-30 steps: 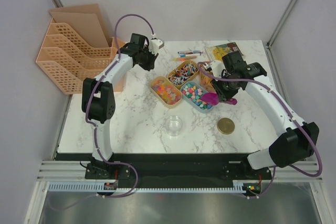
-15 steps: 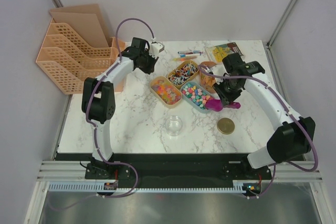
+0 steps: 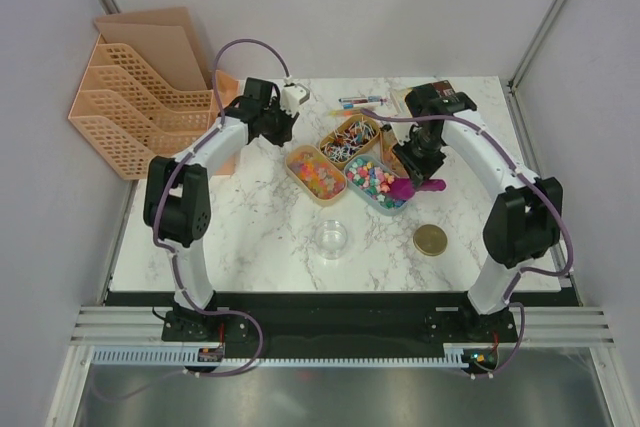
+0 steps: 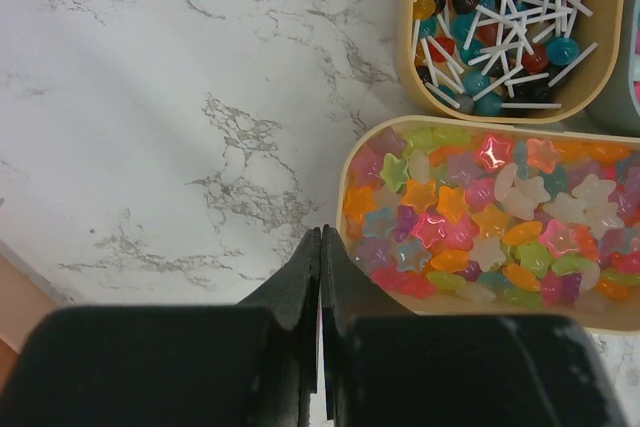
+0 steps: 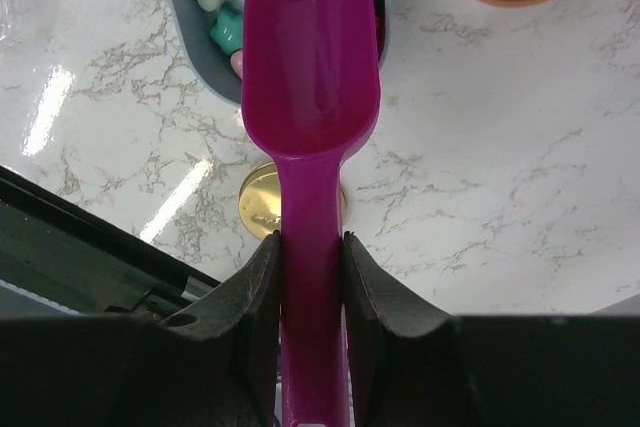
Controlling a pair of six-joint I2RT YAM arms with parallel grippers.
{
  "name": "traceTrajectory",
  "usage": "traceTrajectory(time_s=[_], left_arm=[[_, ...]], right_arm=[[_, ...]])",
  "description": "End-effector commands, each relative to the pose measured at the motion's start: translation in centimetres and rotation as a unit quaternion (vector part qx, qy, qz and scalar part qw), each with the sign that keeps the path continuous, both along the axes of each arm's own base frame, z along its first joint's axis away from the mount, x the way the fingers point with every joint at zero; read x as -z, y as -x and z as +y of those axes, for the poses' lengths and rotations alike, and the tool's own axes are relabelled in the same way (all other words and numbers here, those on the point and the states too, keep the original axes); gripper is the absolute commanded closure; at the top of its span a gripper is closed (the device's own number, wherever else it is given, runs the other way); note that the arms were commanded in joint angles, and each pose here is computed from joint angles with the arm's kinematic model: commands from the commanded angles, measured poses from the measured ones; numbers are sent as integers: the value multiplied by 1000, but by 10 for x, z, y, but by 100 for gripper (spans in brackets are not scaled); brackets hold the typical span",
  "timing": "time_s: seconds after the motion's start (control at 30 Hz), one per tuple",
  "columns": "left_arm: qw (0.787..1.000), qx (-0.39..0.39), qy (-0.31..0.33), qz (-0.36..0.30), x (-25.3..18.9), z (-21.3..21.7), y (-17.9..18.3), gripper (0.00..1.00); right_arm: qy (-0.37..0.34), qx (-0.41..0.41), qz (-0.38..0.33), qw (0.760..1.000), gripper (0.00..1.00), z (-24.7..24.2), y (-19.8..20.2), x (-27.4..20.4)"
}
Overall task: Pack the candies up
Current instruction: Scoop the fake candies from the storage box.
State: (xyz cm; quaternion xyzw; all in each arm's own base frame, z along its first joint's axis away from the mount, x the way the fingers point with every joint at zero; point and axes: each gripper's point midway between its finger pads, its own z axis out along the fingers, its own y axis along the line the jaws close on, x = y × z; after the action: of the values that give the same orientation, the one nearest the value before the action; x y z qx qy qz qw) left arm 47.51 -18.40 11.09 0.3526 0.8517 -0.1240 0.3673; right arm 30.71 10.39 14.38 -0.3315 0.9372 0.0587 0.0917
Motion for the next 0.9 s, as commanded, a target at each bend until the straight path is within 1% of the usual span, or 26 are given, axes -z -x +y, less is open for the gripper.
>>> traceTrajectory(time_s=[0.0, 0.07, 0.23, 0.3, 0.5, 0.7, 0.87], left_arm=[[999, 0, 32, -36, -31, -6, 0, 98], [999, 0, 32, -36, -31, -5, 3, 98], [999, -4, 40, -36, -38, -5, 10, 98], [998, -6, 42, -35, -39, -4, 11, 98], [999, 0, 39, -35, -37, -3, 17, 98], [999, -2, 38, -32, -37, -1, 22, 98], [999, -4, 39, -22, -32, -1, 31, 98]], right_arm=[[9, -15, -18, 1000, 100, 13, -17, -4], [8, -25, -23, 999, 100, 24, -21, -6], [9, -38, 2, 999, 100, 38, -19, 9], [10, -35, 15, 999, 100, 40, -20, 18], [-2, -37, 20, 999, 100, 52, -33, 31], [-23, -33, 42, 998, 100, 60, -28, 43], [-43, -16, 8, 999, 100, 68, -48, 26]])
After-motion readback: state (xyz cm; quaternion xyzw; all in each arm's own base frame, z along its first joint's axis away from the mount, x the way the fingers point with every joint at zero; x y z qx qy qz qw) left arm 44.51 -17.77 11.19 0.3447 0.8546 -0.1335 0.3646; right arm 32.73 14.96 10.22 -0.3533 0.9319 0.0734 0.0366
